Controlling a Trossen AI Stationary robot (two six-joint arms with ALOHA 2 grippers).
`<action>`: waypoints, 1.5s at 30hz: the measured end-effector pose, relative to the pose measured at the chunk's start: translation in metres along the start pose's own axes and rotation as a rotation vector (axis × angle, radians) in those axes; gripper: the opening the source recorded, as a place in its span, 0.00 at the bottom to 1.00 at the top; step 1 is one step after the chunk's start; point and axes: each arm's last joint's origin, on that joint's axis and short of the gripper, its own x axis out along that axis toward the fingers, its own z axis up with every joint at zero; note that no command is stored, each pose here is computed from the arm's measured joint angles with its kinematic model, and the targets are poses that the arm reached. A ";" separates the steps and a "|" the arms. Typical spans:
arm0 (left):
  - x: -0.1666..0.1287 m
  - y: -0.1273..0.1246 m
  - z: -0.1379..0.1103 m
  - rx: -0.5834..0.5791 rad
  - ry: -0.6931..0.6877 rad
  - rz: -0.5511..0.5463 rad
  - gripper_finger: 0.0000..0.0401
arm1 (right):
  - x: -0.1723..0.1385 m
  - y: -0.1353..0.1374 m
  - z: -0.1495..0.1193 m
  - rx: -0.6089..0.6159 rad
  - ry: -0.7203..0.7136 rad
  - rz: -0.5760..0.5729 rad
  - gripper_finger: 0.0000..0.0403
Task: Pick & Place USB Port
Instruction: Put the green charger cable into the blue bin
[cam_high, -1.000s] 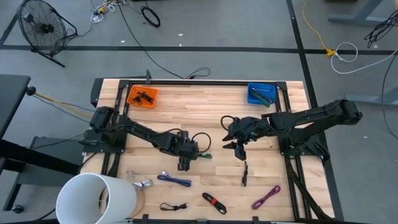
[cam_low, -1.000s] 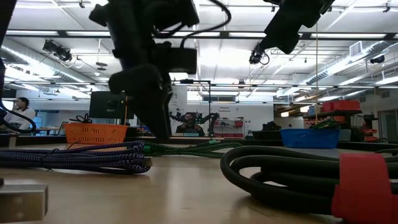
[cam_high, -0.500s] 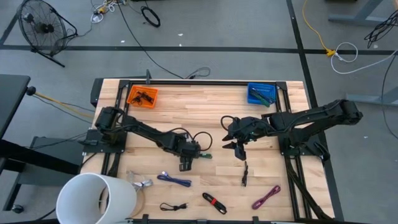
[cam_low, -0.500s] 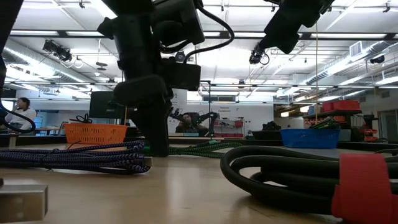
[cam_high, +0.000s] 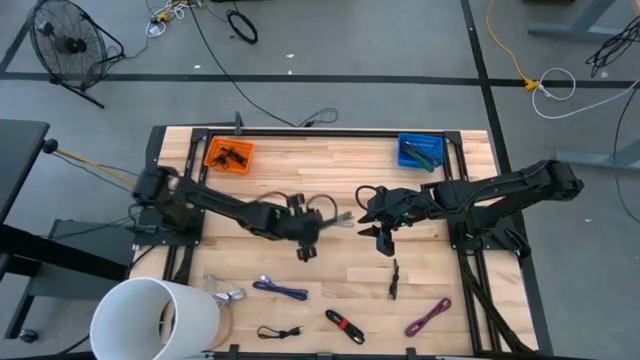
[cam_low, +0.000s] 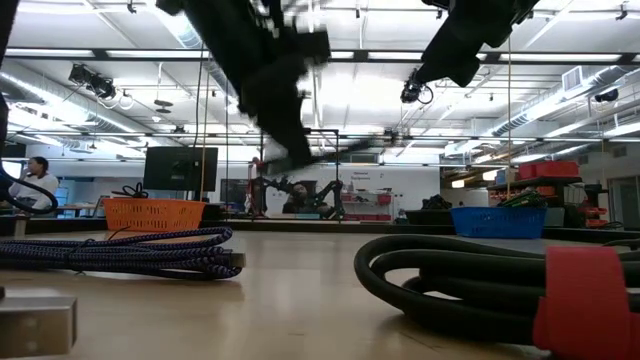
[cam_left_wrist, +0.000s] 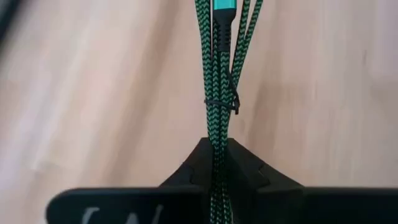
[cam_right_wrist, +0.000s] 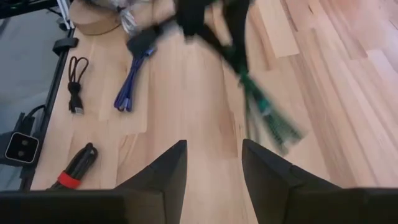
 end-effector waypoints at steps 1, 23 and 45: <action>-0.010 0.005 0.005 -0.013 -0.033 0.006 0.06 | 0.000 0.000 0.000 0.000 0.001 -0.001 0.38; -0.147 0.039 0.052 -0.014 -0.668 -0.121 0.06 | -0.031 0.008 0.054 -0.293 -0.626 -0.043 0.38; -0.149 0.044 0.058 -0.017 -0.719 -0.112 0.06 | -0.045 0.016 0.069 -0.349 -0.847 0.086 0.38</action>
